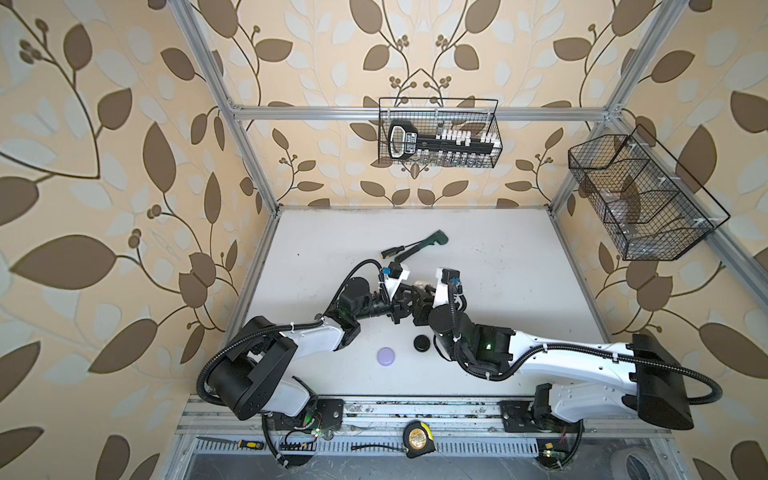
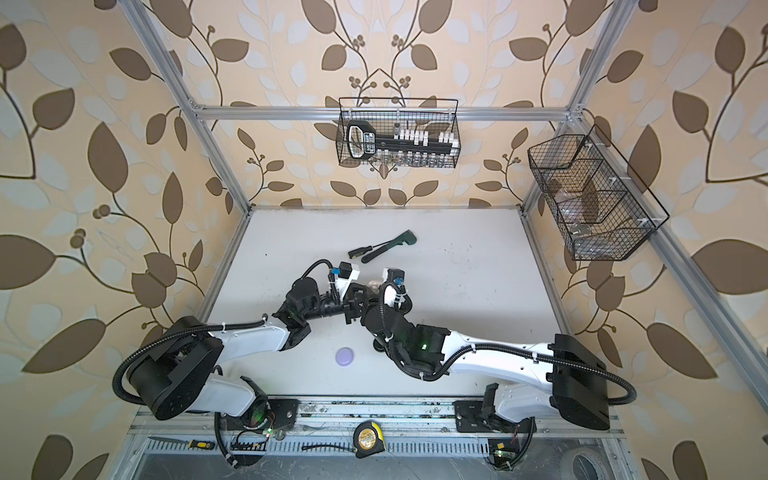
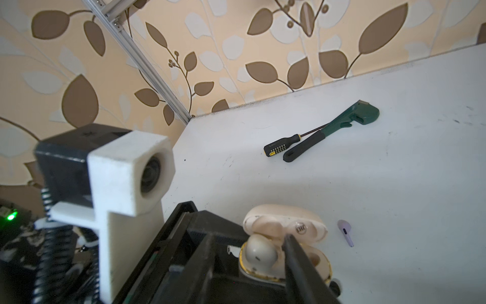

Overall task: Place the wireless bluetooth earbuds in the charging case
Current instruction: 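Lower the cream earbud into the case slot and open the right gripper, then raise the right gripper away from the case toward the loose earbuds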

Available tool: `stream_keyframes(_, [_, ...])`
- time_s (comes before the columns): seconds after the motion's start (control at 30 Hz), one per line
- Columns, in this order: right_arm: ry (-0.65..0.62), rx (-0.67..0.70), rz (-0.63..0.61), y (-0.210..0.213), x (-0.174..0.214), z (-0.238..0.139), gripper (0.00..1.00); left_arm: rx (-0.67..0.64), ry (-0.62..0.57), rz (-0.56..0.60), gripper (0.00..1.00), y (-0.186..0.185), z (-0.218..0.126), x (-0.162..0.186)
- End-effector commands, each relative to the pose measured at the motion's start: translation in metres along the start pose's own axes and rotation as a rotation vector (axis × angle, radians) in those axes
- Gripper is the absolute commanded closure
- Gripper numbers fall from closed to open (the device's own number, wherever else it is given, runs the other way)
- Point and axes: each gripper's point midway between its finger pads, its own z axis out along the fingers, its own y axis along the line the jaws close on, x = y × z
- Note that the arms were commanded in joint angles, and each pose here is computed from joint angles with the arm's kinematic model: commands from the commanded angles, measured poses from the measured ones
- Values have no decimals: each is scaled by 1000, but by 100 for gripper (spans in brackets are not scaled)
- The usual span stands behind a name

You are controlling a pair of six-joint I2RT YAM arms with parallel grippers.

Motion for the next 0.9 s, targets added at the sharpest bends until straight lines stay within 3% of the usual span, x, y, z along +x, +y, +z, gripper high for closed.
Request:
stream_keyframes(0.0, [23, -35, 4, -1, -1, -14, 48, 71, -81, 126, 100, -23, -5, -24])
stream_keyframes(0.1, [21, -56, 17, -5, -12, -29, 42, 72, -80, 145, 100, -25, -7, -22])
stream_keyframes(0.37, [41, -68, 8, -21, -31, -57, 39, 105, -71, 194, 100, -31, -10, -14])
stream_keyframes(0.47, [72, -91, -23, -17, -26, -57, 42, 118, -78, 209, 100, -34, -12, -12])
stream_keyframes(0.73, [159, -133, -70, -1, 0, -42, 64, 155, -71, 232, 100, -41, -14, -8])
stream_keyframes(0.87, [174, -125, -81, 2, 4, -38, 67, 158, -76, 236, 100, -42, -15, -8])
